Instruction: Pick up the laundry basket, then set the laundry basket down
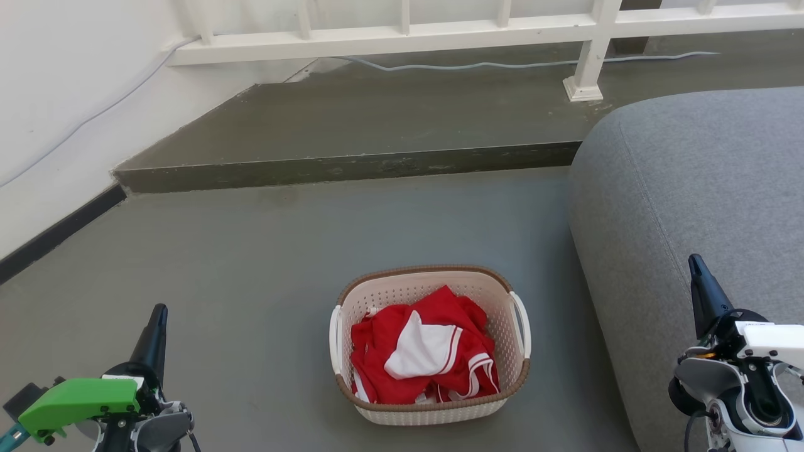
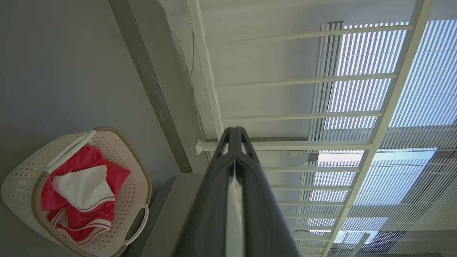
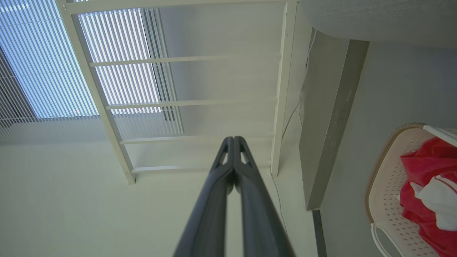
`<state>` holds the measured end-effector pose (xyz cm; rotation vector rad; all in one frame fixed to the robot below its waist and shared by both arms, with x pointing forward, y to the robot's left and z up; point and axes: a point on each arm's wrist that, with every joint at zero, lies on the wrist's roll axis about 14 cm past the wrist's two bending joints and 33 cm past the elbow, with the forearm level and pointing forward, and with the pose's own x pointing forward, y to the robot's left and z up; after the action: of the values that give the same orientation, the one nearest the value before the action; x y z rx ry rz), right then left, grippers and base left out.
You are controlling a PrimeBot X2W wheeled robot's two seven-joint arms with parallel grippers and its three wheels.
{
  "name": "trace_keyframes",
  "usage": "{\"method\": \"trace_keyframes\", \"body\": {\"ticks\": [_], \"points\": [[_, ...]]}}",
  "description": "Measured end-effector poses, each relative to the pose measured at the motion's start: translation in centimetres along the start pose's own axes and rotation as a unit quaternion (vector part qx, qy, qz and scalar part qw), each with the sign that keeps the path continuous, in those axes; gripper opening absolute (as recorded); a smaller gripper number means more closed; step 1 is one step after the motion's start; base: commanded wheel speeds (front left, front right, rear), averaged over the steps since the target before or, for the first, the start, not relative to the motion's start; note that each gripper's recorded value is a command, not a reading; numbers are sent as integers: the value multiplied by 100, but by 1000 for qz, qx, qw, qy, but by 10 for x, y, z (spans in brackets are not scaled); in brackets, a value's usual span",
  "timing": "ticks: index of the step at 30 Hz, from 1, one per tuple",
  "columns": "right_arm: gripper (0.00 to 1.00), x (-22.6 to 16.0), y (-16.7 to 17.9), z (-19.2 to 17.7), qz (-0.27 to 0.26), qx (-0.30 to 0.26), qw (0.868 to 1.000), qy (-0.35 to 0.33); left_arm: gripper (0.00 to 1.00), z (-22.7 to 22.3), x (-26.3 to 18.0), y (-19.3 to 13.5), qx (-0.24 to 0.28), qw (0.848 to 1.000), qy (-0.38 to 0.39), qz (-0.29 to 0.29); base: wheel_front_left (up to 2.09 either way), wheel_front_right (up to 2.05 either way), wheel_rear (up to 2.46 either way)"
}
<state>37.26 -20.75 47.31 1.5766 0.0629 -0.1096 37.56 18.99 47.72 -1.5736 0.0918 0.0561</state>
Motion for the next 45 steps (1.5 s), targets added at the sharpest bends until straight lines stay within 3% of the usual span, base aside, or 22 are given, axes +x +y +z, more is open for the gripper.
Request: {"method": "trace_keyframes", "body": {"ticks": [45], "points": [[0, 0, 1, 0, 2, 2, 1000, 0, 0, 0, 0, -1, -1, 1000, 0, -1, 0, 0, 0]]}}
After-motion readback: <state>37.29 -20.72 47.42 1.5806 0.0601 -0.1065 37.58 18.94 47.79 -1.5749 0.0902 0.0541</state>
